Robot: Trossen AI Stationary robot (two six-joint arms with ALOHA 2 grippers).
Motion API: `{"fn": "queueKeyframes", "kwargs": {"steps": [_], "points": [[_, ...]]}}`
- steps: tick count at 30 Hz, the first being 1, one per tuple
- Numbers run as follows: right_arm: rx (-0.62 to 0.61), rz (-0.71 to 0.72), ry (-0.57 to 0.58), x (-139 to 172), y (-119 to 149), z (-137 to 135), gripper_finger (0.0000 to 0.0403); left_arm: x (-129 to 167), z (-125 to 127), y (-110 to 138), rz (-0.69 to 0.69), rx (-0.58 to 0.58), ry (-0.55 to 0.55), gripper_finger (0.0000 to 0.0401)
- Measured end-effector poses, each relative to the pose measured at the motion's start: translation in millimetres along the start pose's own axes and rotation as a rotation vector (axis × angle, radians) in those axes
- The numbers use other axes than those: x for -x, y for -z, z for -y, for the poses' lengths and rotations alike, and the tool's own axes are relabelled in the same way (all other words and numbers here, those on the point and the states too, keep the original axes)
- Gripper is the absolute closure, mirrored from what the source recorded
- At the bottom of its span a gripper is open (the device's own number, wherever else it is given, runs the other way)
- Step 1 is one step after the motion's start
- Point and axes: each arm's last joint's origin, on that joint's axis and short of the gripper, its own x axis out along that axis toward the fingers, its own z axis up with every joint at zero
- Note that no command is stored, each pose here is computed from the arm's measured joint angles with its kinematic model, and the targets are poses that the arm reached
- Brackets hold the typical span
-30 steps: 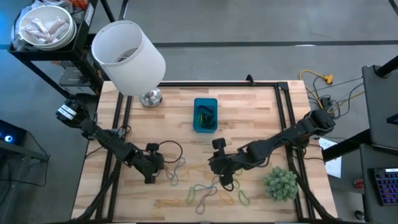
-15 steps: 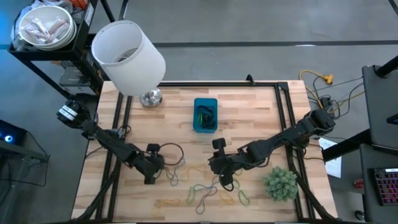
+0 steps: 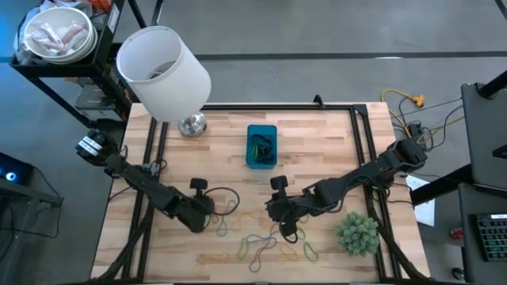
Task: Pick and place rubber bands into bin
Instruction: Put the violet rubber band into the blue bin
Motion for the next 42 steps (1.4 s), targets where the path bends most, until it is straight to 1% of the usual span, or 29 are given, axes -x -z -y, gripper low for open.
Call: {"fn": "queueKeyframes", "kwargs": {"steps": [4,9,14,17,28,32,35,38,42], "points": [[0.000,0.000,0.000,0,0,0,0.0330,4,0,-2,0.016,-0.029,-0.089,0.0401],[0.000,0.000,0.000,0,0,0,0.0330,11,1,-8,0.101,-0.083,-0.222,0.0401],[0.001,-0.001,0.000,0,0,0,0.0330,18,2,-16,0.196,-0.106,-0.376,0.0401],[0.001,-0.001,0.000,0,0,0,0.0330,23,2,-22,0.245,-0.098,-0.455,0.0401],[-0.005,0.009,0.001,5,-1,2,0.0330,32,2,-44,0.363,-0.158,-0.637,0.0401],[-0.016,0.014,0.002,7,-2,3,0.0330,33,0,-53,0.383,-0.179,-0.701,0.0401],[-0.020,0.013,0.003,8,-2,3,0.0330,32,-5,-61,0.383,-0.185,-0.724,0.0401],[-0.037,-0.014,0.050,11,1,4,0.0330,30,-12,-67,0.376,-0.181,-0.750,0.0401],[-0.071,-0.094,0.197,18,11,6,0.0330,26,-24,-74,0.357,-0.176,-0.785,0.0401]]}}
